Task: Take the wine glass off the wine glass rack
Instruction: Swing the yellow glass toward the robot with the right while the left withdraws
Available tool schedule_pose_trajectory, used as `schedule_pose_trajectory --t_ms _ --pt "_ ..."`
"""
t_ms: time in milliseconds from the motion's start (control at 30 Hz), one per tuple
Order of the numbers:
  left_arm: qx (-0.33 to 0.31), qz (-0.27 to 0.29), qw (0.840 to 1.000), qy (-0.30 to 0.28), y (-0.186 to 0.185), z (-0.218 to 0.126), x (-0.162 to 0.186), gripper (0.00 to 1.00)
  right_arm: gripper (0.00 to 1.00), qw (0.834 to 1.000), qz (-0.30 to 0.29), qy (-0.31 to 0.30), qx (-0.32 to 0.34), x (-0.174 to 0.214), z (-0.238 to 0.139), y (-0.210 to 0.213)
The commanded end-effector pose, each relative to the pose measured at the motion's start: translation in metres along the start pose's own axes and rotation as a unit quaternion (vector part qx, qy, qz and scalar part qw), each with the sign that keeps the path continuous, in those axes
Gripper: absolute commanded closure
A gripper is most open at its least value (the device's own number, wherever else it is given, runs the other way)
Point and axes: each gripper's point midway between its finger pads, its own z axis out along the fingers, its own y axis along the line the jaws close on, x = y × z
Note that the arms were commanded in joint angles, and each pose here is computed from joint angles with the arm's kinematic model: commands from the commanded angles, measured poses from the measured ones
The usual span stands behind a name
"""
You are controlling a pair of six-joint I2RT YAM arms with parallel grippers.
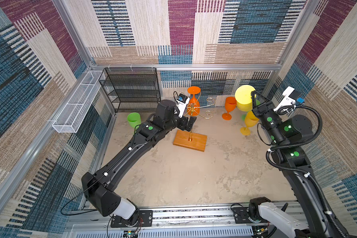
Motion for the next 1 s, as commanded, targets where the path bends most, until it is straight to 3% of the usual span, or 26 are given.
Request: schedule_pose_trajectory --t_ms 0,333,667,900,967 --pt "-0.001 -0.022 1.0 -0.002 0.0 -0.009 -0.001 0.0 1.0 0.999 -0.009 0.041 0.018 0.026 -0.008 -0.016" --pt "-0.007 -0.049 0.999 0.003 0.001 -0.044 0.012 0.0 1.0 0.989 0.027 0.148 0.016 0.105 -0.032 -0.032" --pt "0.017 -0.088 0.996 0.025 -0.007 -0.058 0.065 0.02 1.0 0.955 0.188 0.23 0.024 0.17 -0.049 -0.052" --pt "0.074 -0.08 0.993 0.034 -0.034 -0.056 0.096 0.02 1.0 0.923 0.295 0.248 0.03 0.191 -0.06 -0.059" --pt "0.085 -0.077 0.993 0.036 -0.042 -0.055 0.099 0.02 1.0 0.92 0.301 0.249 0.027 0.192 -0.061 -0.057"
